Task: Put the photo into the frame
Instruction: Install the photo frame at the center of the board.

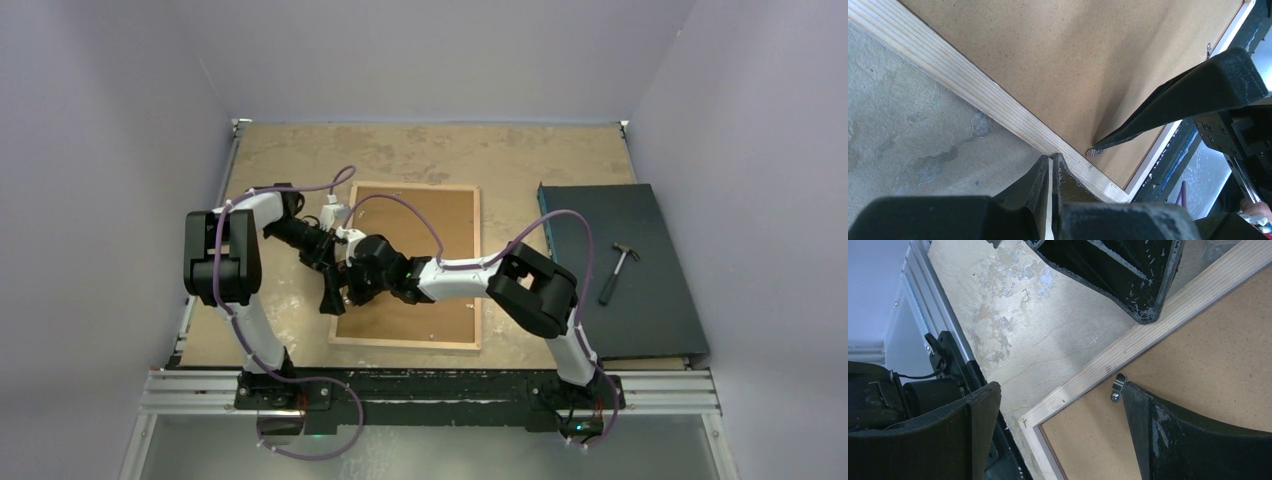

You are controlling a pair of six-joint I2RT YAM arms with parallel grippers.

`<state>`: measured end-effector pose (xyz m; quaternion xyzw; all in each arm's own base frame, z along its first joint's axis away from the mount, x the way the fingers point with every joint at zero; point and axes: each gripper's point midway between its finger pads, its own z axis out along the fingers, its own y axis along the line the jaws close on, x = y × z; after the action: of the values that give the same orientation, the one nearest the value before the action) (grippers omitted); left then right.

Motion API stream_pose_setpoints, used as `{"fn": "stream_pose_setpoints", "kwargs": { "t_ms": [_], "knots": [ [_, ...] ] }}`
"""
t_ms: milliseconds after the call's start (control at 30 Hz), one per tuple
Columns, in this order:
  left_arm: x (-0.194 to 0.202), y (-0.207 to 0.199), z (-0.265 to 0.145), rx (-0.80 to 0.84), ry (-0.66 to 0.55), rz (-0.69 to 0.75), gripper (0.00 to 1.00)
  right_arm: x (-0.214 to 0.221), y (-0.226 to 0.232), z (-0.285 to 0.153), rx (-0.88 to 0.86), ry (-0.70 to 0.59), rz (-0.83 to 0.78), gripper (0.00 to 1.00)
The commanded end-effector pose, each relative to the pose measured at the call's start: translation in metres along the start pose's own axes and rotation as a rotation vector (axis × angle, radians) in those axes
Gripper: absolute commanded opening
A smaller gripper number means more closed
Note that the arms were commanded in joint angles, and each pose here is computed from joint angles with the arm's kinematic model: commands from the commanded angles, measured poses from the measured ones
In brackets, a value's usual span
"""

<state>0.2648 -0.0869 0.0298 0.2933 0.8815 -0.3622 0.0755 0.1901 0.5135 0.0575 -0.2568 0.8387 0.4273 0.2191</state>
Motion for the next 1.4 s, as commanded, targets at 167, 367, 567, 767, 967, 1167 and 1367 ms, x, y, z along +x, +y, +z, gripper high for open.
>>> {"fn": "stream_pose_setpoints", "kwargs": {
  "t_ms": [167, 367, 567, 767, 967, 1167, 1367],
  "knots": [
    [-0.002, 0.002, 0.004, -0.012, -0.017, 0.06, 0.01, 0.007, -0.007, 0.009, -0.008, 0.031, -0.018, 0.94],
    [-0.003, 0.003, 0.003, -0.015, -0.019, 0.063, 0.01, 0.007, -0.003, 0.01, -0.03, 0.032, -0.03, 0.93],
    [-0.004, 0.002, 0.003, -0.014, -0.02, 0.063, 0.0, 0.007, -0.002, 0.011, -0.043, 0.035, -0.035, 0.93],
    [-0.003, 0.003, 0.003, -0.016, -0.018, 0.063, 0.0, 0.008, 0.001, 0.012, -0.067, 0.04, -0.044, 0.92],
    [-0.004, 0.003, 0.002, -0.021, -0.02, 0.066, 0.0, 0.012, 0.004, 0.014, -0.088, 0.056, -0.046, 0.91],
    [-0.005, 0.002, 0.001, -0.02, -0.023, 0.066, 0.0, 0.014, 0.004, 0.012, -0.092, 0.067, -0.041, 0.91],
    [-0.005, 0.003, 0.0, -0.029, -0.02, 0.073, 0.0, 0.015, 0.008, 0.013, -0.117, 0.073, -0.049, 0.91]
  ]
}}
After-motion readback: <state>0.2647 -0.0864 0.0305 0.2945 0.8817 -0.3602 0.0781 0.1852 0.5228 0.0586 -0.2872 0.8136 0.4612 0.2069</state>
